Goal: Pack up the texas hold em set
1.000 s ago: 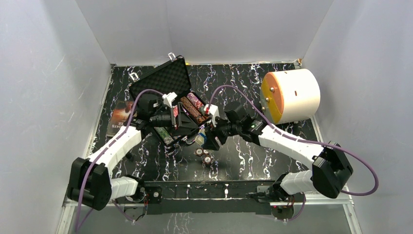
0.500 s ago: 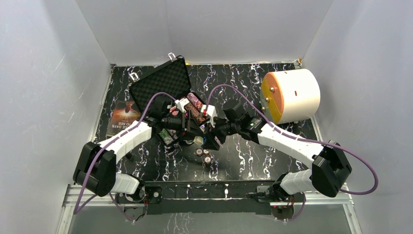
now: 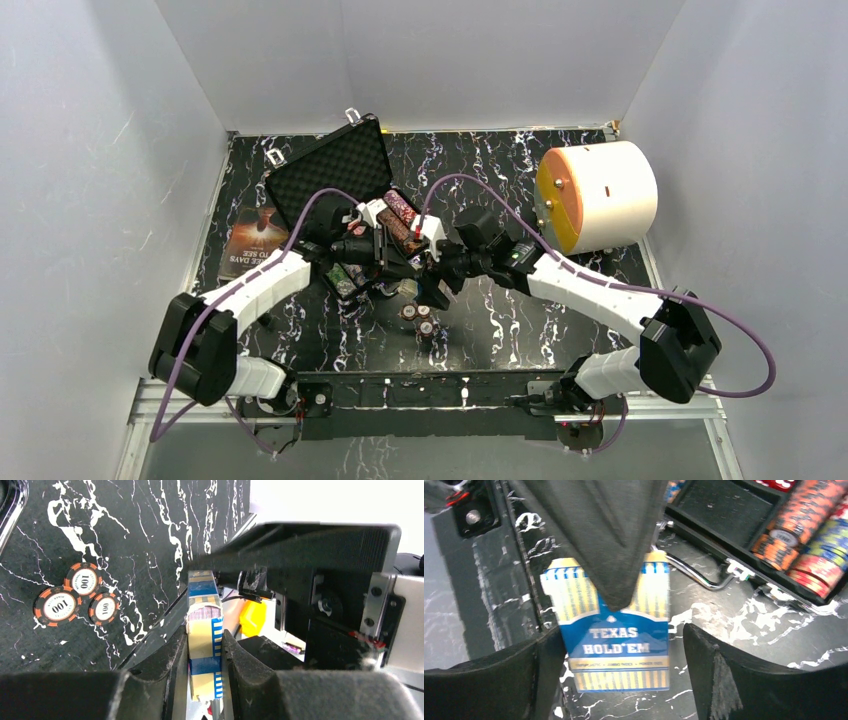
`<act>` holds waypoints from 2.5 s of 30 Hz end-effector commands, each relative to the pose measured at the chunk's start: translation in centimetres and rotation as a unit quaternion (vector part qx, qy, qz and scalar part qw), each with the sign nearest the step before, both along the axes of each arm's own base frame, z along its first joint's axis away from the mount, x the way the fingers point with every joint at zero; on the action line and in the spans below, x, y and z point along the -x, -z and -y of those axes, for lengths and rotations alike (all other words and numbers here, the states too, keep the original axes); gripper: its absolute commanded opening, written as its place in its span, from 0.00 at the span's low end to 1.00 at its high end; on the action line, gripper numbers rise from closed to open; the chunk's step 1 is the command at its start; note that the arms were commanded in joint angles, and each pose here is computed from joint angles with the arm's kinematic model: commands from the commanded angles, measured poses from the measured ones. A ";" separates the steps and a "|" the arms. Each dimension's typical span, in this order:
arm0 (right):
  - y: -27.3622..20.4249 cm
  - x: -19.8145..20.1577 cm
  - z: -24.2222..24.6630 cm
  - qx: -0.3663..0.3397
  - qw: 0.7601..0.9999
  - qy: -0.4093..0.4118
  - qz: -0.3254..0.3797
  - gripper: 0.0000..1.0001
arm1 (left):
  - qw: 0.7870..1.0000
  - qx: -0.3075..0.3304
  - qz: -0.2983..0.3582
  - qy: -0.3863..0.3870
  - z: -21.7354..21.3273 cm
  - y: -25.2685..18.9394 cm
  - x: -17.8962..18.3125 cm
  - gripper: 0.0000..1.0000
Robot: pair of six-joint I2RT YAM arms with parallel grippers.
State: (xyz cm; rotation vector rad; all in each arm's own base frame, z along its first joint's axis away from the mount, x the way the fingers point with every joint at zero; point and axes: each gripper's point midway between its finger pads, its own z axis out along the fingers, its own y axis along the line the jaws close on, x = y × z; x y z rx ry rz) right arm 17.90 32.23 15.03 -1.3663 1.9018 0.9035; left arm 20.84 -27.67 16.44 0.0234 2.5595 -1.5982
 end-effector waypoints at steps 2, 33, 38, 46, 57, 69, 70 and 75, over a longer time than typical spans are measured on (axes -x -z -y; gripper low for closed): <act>-3.1 -4.3 -0.2 -0.032 0.992 0.115 0.050 0.97 | 0.998 0.029 0.051 -0.021 -0.2 -2.6 -0.3 0.00; -4.9 -3.9 2.4 -0.146 0.954 0.262 -0.001 0.98 | 0.878 -0.228 0.078 -0.413 -10.4 3.9 -13.3 0.00; -4.6 -3.8 2.0 -0.144 0.956 0.255 -0.009 0.98 | 0.896 -0.180 0.048 -0.402 -8.7 3.6 -12.7 0.00; -5.3 -3.0 0.7 -0.156 0.963 0.216 -0.026 0.97 | 0.903 -0.160 0.001 -0.398 -7.4 6.1 -12.6 0.00; -4.8 -2.9 0.9 -0.150 0.964 0.219 -0.025 0.98 | 0.893 -0.196 0.034 -0.403 -8.9 5.6 -12.3 0.00; -4.6 -3.0 0.7 -0.146 0.964 0.219 -0.030 0.98 | 0.899 -0.187 0.032 -0.395 -8.5 5.5 -12.2 0.00; -4.6 -3.0 0.7 -0.145 0.964 0.219 -0.030 0.98 | 0.899 -0.189 0.032 -0.394 -8.5 5.5 -12.2 0.00; -4.6 -3.0 0.9 -0.145 0.964 0.220 -0.029 0.98 | 0.897 -0.200 0.042 -0.393 -8.8 5.3 -12.3 0.08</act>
